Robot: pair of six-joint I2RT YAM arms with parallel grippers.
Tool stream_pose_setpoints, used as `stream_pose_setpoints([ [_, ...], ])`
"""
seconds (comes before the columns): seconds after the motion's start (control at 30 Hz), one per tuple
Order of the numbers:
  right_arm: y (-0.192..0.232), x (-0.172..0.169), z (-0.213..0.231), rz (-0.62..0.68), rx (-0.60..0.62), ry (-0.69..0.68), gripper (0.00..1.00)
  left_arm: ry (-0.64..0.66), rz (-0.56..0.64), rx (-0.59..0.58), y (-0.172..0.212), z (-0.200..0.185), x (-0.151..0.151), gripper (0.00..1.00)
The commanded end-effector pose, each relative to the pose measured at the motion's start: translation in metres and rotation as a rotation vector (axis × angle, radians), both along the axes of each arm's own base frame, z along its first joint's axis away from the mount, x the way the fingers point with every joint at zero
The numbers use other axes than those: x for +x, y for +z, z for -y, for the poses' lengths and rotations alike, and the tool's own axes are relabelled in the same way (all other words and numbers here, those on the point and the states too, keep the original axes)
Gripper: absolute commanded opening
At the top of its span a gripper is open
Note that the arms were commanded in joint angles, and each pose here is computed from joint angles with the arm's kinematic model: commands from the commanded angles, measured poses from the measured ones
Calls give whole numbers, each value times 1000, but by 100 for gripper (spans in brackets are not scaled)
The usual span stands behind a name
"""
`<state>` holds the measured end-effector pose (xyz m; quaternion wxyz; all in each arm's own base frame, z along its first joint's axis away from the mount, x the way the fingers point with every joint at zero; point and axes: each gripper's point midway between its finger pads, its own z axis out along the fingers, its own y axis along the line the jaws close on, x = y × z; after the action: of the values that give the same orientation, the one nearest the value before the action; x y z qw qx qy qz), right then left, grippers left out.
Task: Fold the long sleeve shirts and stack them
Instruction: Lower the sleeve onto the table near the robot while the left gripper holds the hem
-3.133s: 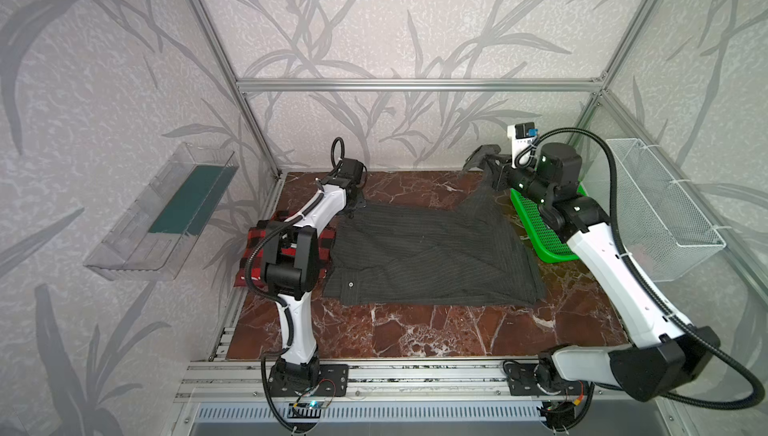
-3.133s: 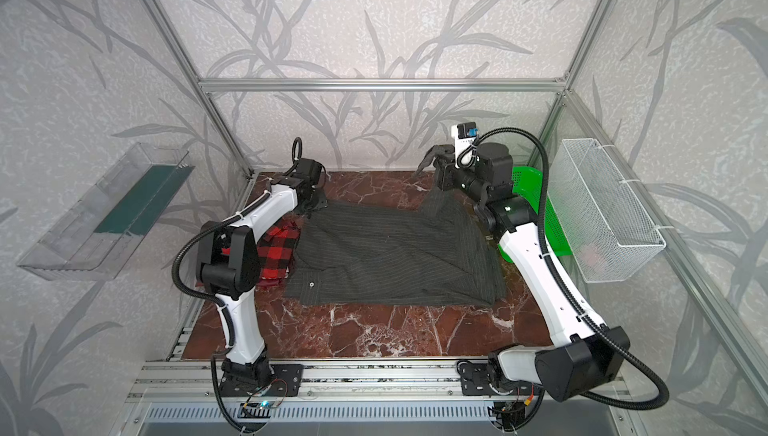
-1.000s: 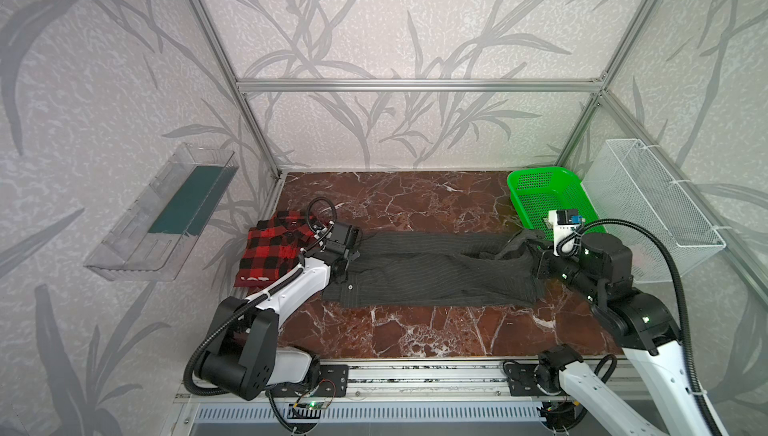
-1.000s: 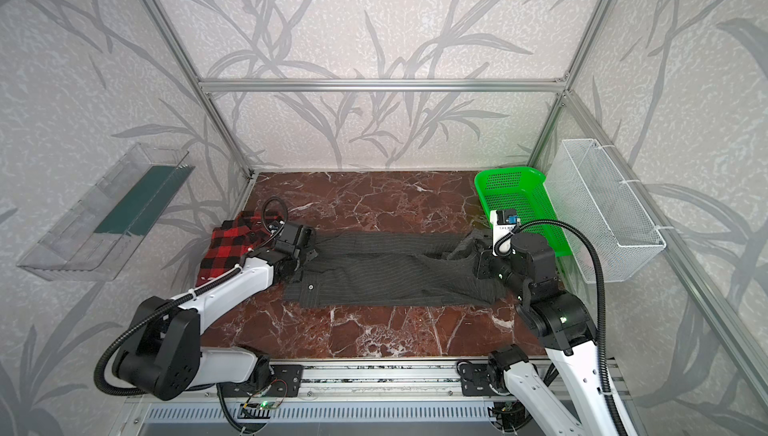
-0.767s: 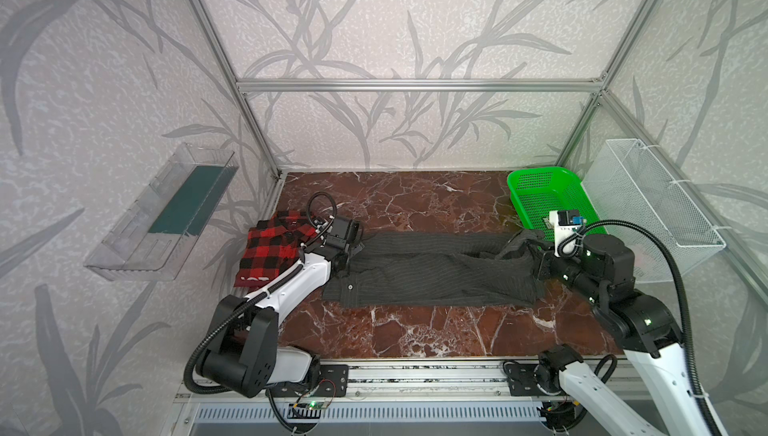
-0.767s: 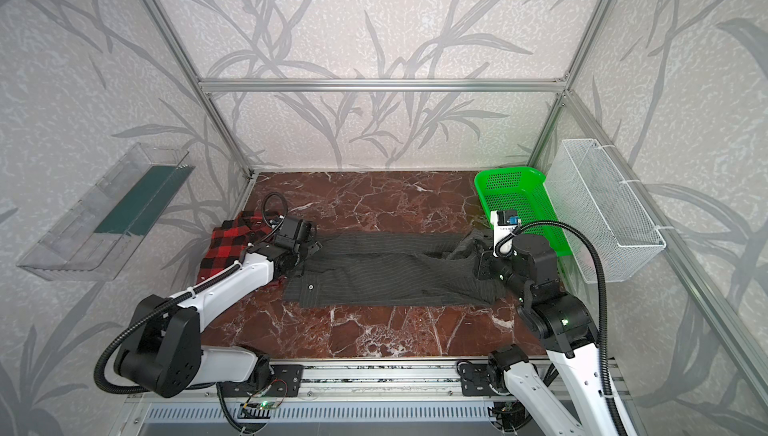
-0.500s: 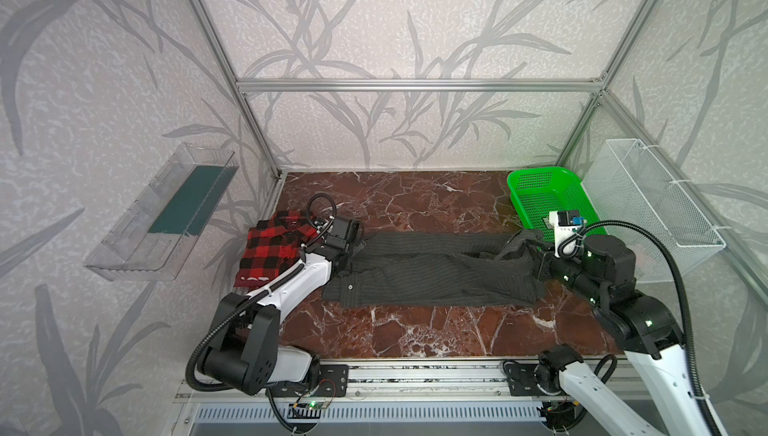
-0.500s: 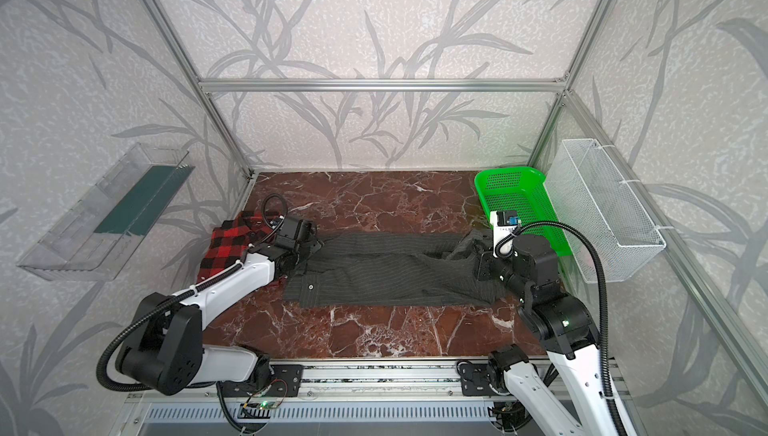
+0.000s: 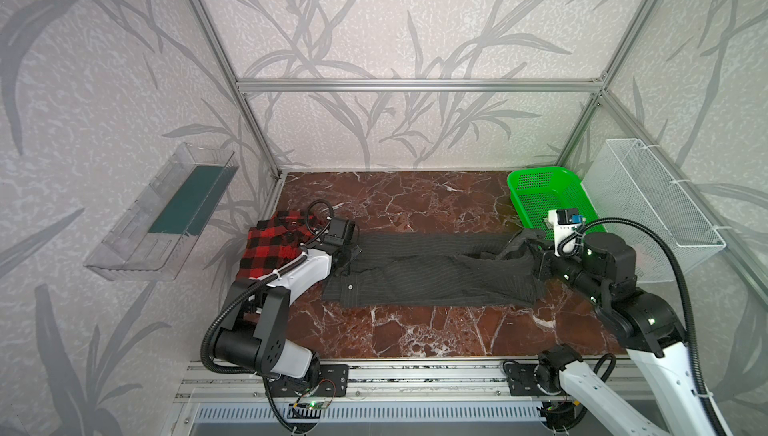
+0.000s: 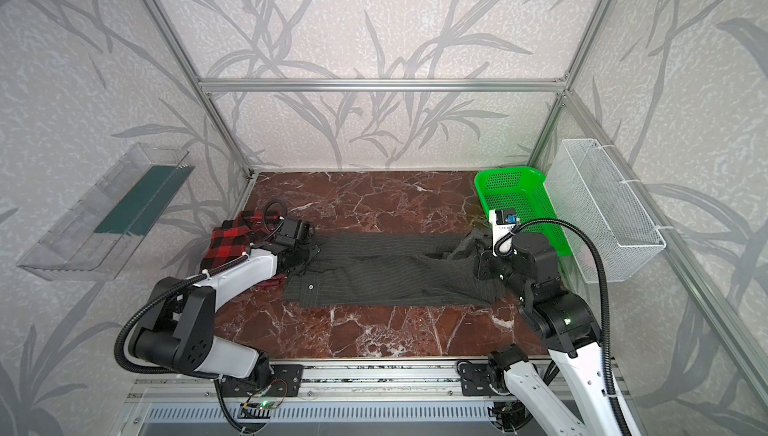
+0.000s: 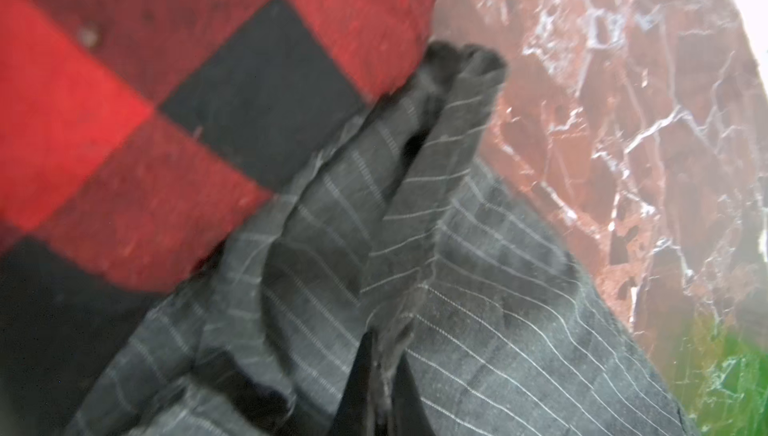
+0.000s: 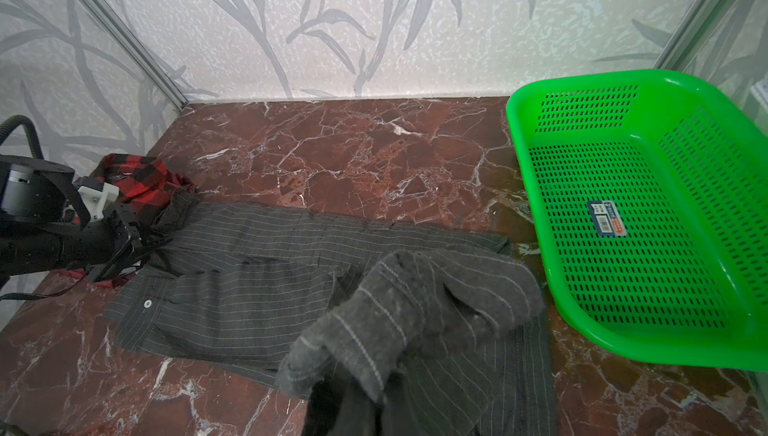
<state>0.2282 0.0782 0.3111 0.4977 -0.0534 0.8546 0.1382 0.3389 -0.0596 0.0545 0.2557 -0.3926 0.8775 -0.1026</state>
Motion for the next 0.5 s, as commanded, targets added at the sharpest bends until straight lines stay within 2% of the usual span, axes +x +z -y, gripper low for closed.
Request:
stream_pose_setpoints([
  [0.0, 16, -1, 5, 41, -39, -14, 0, 20, -37, 31, -5, -8, -21, 7],
  [0.17, 19, -3, 1, 42, -37, 11, 0, 27, -73, 38, -18, -5, -45, 16],
  [0.27, 12, -3, -3, 23, -33, 26, 0, 50, -81, 27, -25, -9, -57, 18],
  [0.37, 6, -4, -6, 9, -23, 44, 0, 47, -80, 31, -25, -11, -61, 30],
  [0.47, -2, -3, -17, -28, -2, 90, 0, 36, -83, 25, -20, -9, -62, 34],
])
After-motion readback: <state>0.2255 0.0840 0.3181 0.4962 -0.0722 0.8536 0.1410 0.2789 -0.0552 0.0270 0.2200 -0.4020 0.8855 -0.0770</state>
